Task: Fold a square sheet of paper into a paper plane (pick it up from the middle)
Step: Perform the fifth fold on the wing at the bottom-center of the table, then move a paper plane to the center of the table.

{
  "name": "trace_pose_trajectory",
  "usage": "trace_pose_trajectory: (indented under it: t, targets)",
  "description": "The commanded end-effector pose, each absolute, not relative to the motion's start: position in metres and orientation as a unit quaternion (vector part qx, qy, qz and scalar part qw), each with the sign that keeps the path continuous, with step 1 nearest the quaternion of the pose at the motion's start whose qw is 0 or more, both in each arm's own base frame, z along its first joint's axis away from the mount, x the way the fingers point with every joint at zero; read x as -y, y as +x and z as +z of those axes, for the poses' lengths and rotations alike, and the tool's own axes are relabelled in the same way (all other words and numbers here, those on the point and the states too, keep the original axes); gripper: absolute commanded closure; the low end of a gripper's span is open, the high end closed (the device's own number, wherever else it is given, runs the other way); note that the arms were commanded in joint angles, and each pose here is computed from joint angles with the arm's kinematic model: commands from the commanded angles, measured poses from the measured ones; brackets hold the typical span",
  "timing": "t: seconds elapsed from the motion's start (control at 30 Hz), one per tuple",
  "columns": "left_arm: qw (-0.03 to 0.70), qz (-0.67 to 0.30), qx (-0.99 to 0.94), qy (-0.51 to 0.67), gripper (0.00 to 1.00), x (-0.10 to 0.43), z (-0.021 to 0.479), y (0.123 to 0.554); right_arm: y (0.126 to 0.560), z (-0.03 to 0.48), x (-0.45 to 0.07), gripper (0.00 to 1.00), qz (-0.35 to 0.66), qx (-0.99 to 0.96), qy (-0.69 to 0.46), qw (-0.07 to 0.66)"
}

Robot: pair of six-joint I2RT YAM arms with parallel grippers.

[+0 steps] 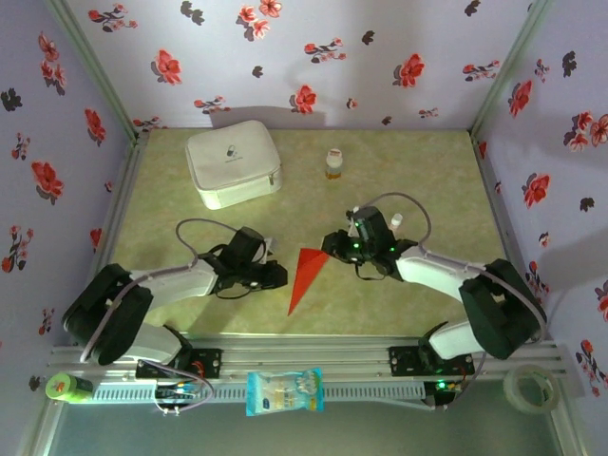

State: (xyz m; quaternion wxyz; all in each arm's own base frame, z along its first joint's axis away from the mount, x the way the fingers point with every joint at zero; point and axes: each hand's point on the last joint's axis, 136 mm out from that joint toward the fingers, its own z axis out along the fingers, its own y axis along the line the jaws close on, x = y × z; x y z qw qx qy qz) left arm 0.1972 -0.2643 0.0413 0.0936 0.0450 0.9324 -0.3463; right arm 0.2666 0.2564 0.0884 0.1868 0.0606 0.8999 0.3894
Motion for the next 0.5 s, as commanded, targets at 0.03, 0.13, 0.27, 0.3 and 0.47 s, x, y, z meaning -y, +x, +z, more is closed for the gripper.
trace_pose_trajectory:
  t: [0.03, 0.13, 0.27, 0.3, 0.47]
  targets:
    - [0.097, -0.375, -0.920, 0.062, 0.80, 0.281, 0.048, 0.207, 0.255, 0.073, -0.240, 0.77, 0.366, -0.909, 0.088, 0.177]
    - [0.089, -0.385, -0.916, 0.067, 0.79, 0.287, 0.044, 0.208, 0.252, 0.070, -0.238, 0.77, 0.369, -0.908, 0.096, 0.172]
    - [0.080, -0.378, -0.920, 0.068, 0.79, 0.288, 0.035, 0.208, 0.250, 0.066, -0.239, 0.77, 0.371, -0.908, 0.101, 0.168]
    - [0.080, -0.378, -0.920, 0.068, 0.79, 0.288, 0.034, 0.209, 0.250, 0.065, -0.239, 0.77, 0.371, -0.908, 0.101, 0.167]
    - [0.071, -0.373, -0.923, 0.068, 0.79, 0.287, 0.027, 0.206, 0.250, 0.063, -0.240, 0.77, 0.369, -0.909, 0.100, 0.164]
